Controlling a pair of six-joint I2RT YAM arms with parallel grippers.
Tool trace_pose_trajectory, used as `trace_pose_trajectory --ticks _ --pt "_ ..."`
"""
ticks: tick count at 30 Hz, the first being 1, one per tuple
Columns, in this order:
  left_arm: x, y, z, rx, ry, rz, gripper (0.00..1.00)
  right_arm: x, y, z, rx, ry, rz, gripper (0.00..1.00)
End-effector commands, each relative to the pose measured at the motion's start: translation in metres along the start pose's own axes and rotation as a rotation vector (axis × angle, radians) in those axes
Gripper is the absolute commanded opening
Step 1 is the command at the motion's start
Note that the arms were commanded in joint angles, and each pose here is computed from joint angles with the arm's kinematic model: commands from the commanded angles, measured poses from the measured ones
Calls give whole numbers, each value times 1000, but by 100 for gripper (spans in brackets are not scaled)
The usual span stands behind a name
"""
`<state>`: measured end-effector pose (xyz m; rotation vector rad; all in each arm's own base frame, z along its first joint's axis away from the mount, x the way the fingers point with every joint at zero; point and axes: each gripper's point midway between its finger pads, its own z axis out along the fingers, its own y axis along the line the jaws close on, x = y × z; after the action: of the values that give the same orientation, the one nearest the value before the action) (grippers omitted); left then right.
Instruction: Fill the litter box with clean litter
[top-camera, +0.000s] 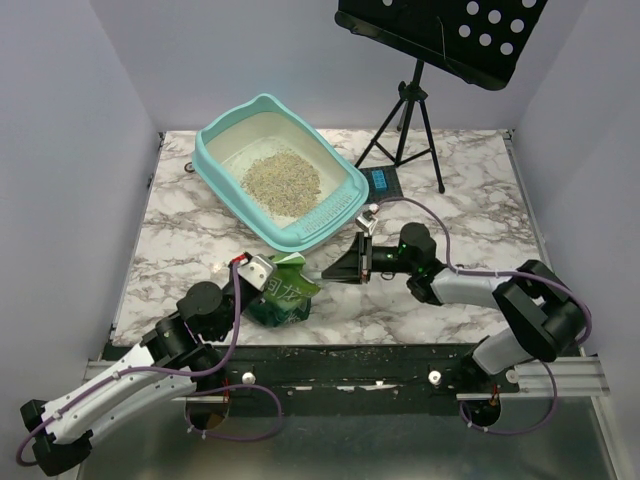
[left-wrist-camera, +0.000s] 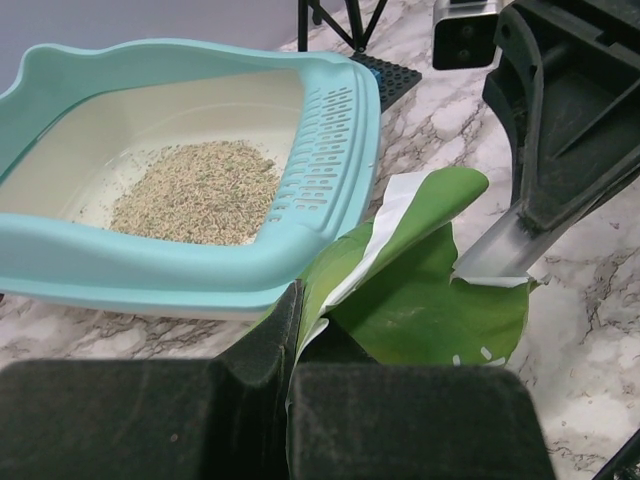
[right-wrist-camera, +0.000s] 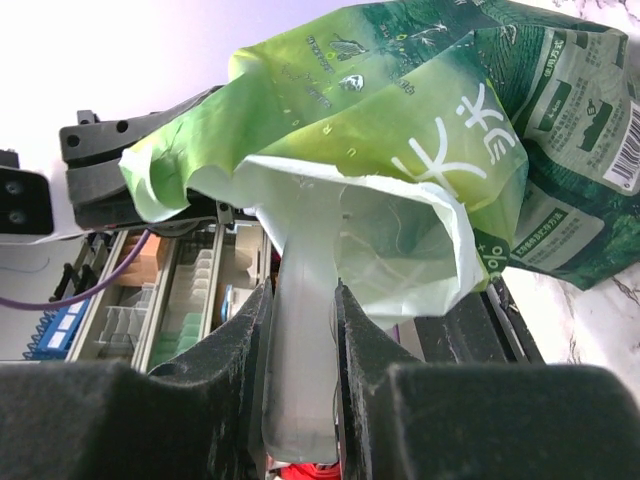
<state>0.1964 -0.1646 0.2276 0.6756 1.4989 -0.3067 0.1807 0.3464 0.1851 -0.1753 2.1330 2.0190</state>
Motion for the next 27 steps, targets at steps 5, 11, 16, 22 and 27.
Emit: trace_pose_trajectory --ticks 5,11,16,22,27 --pt "3 -4 3 13 4 6 0 0 22 -33 -63 -44 -75 1" --pt "1 -9 4 40 -12 6 0 0 17 -55 -34 -90 -80 1" --pt "-3 -13 2 64 -43 3 0 1 12 -71 -11 -124 -74 1" --pt "-9 -17 0 92 -84 0 0 8 11 -83 -2 -146 -47 1" --pt "-13 -17 -2 96 -107 -4 0 15 15 -93 -13 -188 -21 1"
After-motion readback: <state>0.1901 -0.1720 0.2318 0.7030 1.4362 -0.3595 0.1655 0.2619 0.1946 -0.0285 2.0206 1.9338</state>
